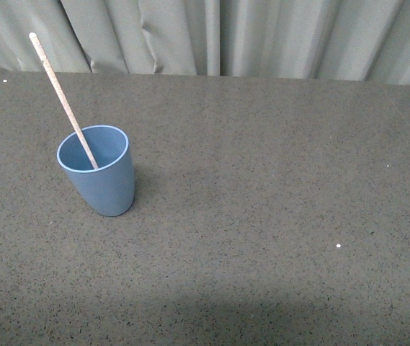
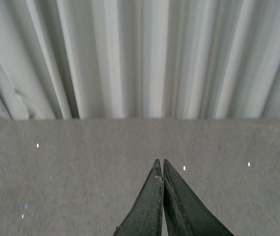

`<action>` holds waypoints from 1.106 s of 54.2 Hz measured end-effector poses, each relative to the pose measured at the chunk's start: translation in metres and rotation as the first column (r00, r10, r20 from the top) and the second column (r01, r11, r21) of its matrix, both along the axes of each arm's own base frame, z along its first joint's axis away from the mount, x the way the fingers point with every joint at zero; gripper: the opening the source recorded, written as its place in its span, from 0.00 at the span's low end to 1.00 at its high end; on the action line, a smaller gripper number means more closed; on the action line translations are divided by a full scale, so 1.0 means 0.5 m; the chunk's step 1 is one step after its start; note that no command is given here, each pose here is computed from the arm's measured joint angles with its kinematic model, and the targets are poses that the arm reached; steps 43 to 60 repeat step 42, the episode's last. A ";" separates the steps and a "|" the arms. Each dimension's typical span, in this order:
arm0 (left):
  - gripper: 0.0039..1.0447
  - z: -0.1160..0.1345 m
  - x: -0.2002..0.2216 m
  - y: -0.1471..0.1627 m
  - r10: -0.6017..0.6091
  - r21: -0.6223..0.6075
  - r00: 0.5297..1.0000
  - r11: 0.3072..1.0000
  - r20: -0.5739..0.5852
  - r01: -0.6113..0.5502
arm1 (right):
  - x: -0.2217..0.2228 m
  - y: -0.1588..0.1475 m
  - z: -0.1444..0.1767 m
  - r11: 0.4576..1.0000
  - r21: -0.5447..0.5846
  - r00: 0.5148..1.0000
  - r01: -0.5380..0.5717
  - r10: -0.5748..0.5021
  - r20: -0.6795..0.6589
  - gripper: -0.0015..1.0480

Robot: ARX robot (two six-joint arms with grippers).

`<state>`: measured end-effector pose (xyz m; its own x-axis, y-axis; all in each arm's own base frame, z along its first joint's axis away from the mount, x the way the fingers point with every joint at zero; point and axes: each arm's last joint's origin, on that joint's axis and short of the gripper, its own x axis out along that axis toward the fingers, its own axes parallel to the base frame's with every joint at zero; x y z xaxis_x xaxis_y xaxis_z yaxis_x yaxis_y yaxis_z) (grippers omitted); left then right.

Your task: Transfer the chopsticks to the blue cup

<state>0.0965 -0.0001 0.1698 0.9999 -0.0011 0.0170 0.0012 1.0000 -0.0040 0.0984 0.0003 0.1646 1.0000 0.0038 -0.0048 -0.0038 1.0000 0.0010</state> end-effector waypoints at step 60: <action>0.94 0.000 0.000 0.000 0.000 0.000 1.000 1.000 0.000 0.000 | -0.001 0.000 0.001 1.000 0.000 1.000 0.000 0.000 0.007 0.92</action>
